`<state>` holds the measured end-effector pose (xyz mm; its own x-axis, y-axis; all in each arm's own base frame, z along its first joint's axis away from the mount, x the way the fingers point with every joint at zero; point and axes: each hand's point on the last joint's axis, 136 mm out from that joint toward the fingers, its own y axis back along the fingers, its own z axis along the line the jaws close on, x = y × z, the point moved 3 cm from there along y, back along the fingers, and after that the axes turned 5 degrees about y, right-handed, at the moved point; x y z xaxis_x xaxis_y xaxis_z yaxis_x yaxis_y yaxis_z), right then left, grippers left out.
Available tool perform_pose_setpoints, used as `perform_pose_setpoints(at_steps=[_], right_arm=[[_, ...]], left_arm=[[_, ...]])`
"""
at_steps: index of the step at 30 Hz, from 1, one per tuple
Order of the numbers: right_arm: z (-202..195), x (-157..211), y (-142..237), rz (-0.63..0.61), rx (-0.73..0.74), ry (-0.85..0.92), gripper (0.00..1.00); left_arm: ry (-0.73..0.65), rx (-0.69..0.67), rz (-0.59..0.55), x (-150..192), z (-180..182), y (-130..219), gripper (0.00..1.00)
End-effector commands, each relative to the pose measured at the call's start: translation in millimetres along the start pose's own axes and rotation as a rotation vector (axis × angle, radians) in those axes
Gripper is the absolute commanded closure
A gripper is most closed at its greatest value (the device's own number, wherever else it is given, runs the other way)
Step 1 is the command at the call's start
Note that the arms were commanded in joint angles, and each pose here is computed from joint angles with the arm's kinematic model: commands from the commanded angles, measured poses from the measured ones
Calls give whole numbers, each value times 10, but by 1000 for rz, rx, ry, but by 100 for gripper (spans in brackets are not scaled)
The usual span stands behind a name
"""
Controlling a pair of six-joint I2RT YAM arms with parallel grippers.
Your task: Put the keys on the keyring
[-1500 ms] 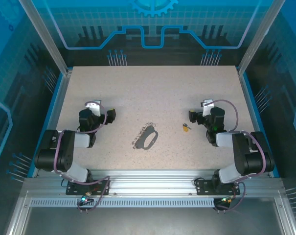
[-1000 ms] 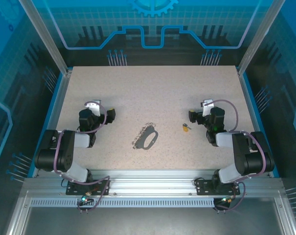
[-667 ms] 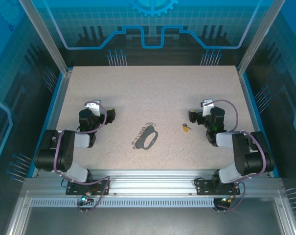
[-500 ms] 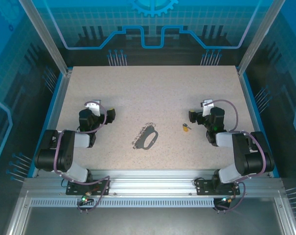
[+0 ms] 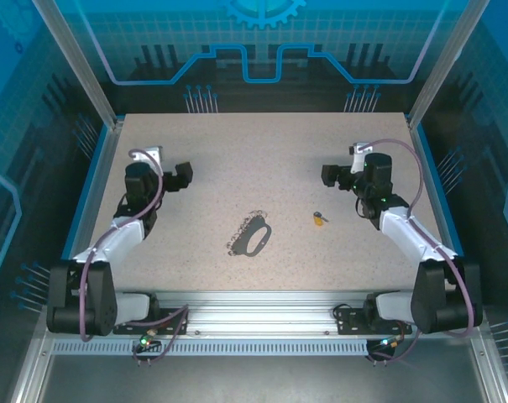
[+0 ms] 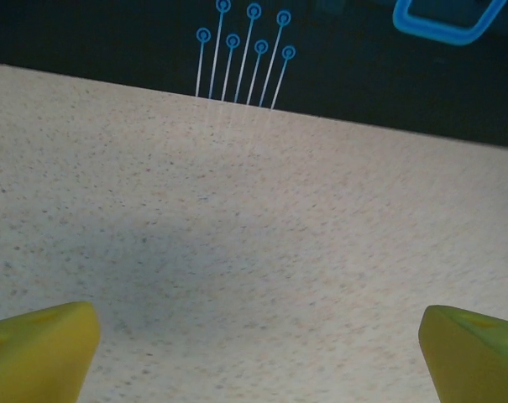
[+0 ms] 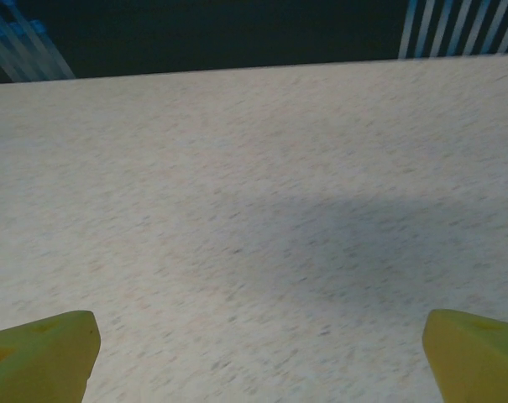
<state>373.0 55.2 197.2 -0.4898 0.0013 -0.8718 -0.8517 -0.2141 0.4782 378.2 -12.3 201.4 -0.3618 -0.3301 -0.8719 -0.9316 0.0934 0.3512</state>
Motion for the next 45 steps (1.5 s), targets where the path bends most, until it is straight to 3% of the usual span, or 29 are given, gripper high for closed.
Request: perform_pose_setpoints(at_steps=[1,6,10,17,25,32,36,45], right_arm=[[356,169,128,136,-184,-71,0],[805,372,256,263,-296,-11,8],[951,656,330,356,-278,-17,10],[997,1012,286,421,-267,-138,13],[1128,1002,151,455,-252,-106,17],[1116,976,72,463,-223,-99,19],[1157,951,30,471,-239,-98,19],[1296,940,-59,491,-296,-87,23]], left_arm=[[181,9,199,243,-221,108,1],[236,121,355,678,-840,306,1],[236,193,463,1110,-1231,611,1],[221,297,567,1660,-1617,1080,1],[170,393,666,2248,-2038,1313,1],[154,334,683,2538,-2003,1173,1],[98,260,663,2566,-1879,1080,1],[130,147,641,2488,-1482,799,1]])
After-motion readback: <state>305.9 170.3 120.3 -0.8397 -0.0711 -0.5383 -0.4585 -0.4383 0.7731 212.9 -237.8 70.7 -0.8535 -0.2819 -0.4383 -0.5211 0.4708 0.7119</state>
